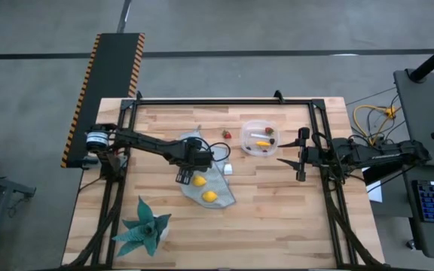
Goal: Pick and placing Produce into tupperware
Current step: Put the pink peach into the transparent bin
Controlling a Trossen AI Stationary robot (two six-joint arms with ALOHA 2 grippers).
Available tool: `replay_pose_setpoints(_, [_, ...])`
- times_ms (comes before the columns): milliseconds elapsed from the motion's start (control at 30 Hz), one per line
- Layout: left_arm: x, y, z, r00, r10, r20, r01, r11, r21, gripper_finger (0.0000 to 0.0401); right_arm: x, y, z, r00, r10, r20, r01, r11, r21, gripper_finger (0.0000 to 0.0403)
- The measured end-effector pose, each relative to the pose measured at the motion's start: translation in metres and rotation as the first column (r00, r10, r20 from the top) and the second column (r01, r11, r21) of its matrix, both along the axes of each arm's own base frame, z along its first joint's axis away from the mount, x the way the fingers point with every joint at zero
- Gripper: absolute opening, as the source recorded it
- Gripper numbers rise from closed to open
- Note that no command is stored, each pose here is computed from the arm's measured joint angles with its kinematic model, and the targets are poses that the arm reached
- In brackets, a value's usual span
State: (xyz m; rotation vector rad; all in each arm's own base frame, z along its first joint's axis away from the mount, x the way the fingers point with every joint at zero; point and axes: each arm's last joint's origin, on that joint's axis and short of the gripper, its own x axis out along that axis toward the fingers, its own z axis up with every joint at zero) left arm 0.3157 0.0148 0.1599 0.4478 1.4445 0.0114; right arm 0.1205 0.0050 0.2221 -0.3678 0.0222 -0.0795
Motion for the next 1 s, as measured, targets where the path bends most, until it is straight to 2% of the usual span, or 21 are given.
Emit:
replay_pose_setpoints(467, [0.006, 0.000, -0.009, 1.000, -0.003, 0.007, 0.003, 1.000, 0.002, 0.0066, 0.000, 0.000, 0.000, 1.000, -0.001, 0.001, 0.001, 1.000, 0.000, 0.0199])
replay_pose_setpoints(1000, [0.011, 0.000, 0.009, 0.999, 0.000, 0.049, 0.000, 1.000, -0.002, 0.0050, 0.000, 0.000, 0.000, 1.000, 0.000, 0.004, 0.000, 1.000, 0.001, 0.0199])
